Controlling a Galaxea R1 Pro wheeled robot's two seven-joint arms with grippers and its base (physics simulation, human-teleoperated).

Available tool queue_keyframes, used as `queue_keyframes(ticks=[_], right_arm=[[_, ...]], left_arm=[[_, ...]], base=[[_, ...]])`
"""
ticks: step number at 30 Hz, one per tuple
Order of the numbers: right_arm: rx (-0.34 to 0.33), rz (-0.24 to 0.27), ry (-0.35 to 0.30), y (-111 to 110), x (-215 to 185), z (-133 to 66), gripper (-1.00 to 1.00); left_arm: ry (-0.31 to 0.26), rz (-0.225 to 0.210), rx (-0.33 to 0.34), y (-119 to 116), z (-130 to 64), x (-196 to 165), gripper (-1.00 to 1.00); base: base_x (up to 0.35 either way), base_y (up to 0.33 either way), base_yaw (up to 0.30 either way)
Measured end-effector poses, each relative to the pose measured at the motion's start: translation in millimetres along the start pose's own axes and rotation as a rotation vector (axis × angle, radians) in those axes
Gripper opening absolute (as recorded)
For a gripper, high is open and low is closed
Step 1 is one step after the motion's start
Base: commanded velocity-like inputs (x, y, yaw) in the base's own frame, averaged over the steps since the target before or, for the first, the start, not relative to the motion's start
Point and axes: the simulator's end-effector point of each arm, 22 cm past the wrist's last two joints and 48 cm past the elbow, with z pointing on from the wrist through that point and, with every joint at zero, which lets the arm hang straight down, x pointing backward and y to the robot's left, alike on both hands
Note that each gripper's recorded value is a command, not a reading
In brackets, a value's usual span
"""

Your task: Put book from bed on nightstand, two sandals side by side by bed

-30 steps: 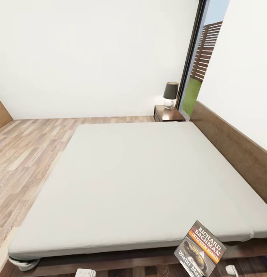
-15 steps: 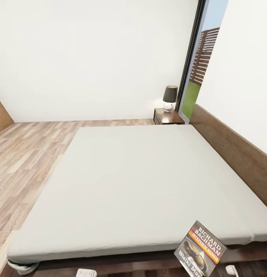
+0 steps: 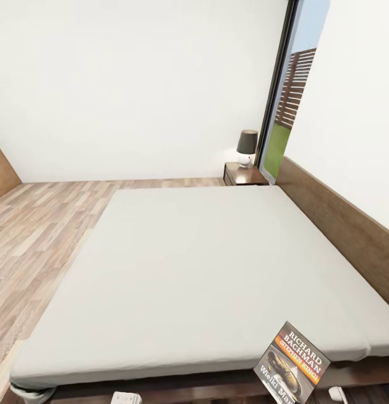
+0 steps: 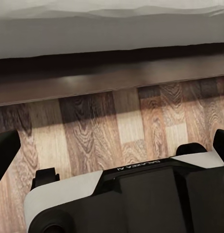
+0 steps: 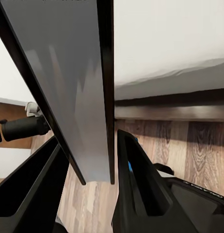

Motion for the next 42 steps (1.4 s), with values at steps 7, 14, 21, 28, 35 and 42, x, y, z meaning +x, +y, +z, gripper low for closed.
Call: queue_keyframes(ticks=[7, 14, 21, 28, 35, 42], right_arm=[[-0.003, -0.009, -0.006, 2.3, -3.4, -0.3, -1.00], [-0.007, -0.018, -0.012, 4.7, -6.5, -0.7, -1.00], [-0.010, -0.027, -0.018, 7.1, -9.8, -1.0, -1.00], [-0.014, -0.037, -0.023, 9.7, -13.0, -1.4, -1.00], [-0.018, -0.046, -0.029, 12.3, -16.0, -1.8, -1.00], [-0.022, -0.055, -0.035, 14.8, -19.4, -2.2, -1.00]], left_arm=[[-0.011, 0.004, 0.001, -0.9, -1.2, -5.1, 1.00], [-0.022, 0.007, 0.001, -1.7, -2.6, -10.1, 1.00], [-0.033, 0.011, 0.002, -2.3, -4.0, -15.2, 1.00], [-0.042, 0.014, 0.002, -3.1, -5.5, -19.6, 1.00], [-0.053, 0.018, 0.003, -3.8, -7.1, -24.4, 1.00], [-0.063, 0.023, 0.003, -4.5, -8.6, -29.3, 1.00]], base=[[0.000, 0.000, 0.000], [0.000, 0.000, 0.000], [0.000, 0.000, 0.000], [0.000, 0.000, 0.000], [0.000, 0.000, 0.000], [0.000, 0.000, 0.000]])
